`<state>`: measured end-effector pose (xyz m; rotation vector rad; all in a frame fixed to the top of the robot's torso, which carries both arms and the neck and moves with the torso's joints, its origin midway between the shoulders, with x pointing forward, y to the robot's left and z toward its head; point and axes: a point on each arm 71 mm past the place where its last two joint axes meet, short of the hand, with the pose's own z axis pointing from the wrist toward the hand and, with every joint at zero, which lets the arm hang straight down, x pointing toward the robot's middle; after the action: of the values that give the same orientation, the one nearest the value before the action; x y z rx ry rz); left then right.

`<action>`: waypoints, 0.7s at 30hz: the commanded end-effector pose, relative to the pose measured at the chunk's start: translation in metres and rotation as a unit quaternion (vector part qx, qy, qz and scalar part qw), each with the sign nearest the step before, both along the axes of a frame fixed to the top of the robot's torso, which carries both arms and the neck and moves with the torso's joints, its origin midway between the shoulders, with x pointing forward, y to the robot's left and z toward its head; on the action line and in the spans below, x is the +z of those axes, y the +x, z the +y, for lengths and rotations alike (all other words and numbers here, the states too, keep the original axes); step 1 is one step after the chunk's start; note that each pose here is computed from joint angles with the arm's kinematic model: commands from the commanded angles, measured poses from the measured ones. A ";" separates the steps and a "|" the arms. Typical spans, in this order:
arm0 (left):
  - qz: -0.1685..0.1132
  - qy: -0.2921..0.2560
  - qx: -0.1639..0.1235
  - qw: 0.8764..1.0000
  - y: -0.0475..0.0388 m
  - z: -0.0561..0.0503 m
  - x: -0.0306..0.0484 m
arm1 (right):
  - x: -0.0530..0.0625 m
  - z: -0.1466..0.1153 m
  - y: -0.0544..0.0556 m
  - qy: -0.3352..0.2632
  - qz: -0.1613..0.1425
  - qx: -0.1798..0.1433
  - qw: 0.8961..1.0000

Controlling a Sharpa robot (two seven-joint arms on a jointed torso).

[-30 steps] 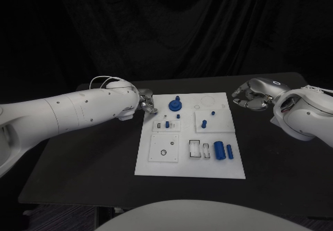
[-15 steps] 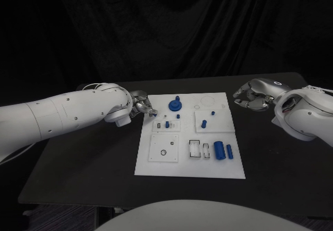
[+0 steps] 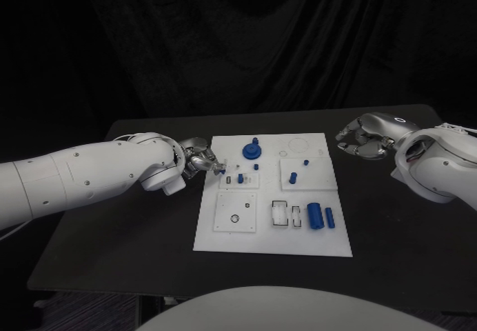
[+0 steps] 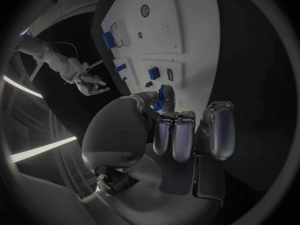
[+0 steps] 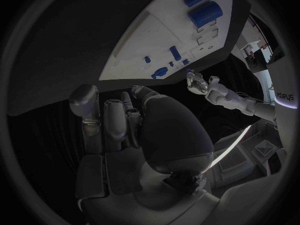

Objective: Assemble the parts on the task board

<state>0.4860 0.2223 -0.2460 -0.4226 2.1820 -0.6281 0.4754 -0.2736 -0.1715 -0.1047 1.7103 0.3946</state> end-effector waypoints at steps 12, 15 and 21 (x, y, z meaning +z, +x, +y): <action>-0.115 0.030 -0.012 0.993 -0.0145 -0.010 -0.0118 | -0.001 -0.002 0.000 -0.003 0.002 -0.009 1.000; -0.127 0.035 -0.015 0.991 -0.0165 -0.012 -0.0146 | -0.001 -0.002 0.000 -0.002 0.002 -0.009 1.000; -0.141 0.041 -0.016 0.989 -0.0185 -0.013 -0.0183 | -0.001 -0.001 0.000 -0.002 0.002 -0.008 1.000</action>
<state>0.4667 0.2119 -0.2679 -0.2803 2.0067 -0.5687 0.4753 -0.2741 -0.1718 -0.1029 1.7112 0.3926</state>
